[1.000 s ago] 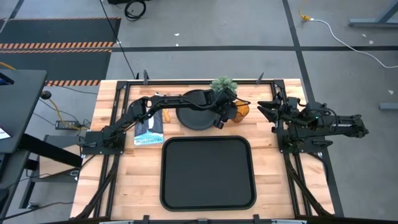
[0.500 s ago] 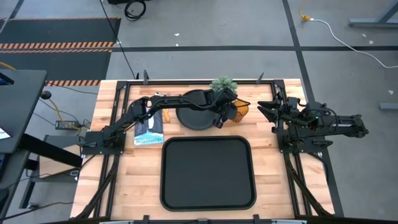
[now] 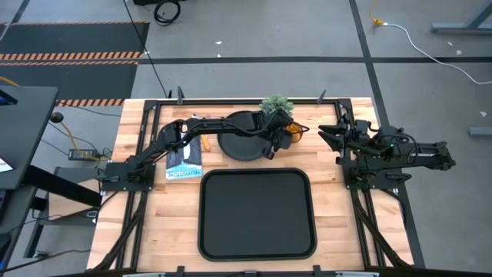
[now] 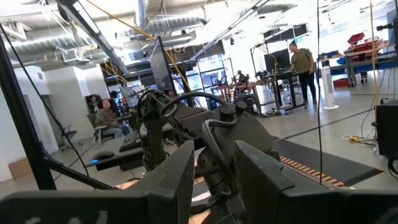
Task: Pick and place plate/cup/fork/spoon on tray
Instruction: Put the orange glass on the black tray
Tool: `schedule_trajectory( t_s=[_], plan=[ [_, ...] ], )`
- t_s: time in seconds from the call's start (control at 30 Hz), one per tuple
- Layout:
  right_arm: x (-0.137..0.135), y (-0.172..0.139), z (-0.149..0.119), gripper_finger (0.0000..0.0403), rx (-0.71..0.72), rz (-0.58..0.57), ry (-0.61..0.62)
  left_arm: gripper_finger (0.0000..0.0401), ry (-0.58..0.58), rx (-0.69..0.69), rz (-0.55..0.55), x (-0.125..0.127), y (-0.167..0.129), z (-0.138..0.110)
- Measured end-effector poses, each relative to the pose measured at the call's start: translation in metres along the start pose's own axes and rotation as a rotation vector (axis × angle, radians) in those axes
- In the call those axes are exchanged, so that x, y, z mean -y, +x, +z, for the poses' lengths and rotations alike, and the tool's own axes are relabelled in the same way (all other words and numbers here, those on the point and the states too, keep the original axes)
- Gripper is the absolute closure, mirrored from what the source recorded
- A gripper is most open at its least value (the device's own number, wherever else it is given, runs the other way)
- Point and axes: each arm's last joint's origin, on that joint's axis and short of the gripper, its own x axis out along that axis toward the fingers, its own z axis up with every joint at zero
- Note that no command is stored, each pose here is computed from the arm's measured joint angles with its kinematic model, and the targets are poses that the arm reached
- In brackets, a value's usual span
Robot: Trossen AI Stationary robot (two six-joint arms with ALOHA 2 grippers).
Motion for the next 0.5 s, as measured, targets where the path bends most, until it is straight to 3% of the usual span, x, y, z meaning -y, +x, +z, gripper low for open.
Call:
schedule_trajectory(
  t_s=[0.17,0.5],
  plan=[
    [0.000,0.000,0.002,0.0282,0.021,0.003,-0.002,0.0386,-0.034,0.001,-0.005,-0.002,-0.003,0.002],
    [-0.001,0.000,0.004,0.0282,0.040,0.008,-0.028,0.0386,-0.174,-0.010,-0.038,-0.034,-0.055,0.029]
  ],
)
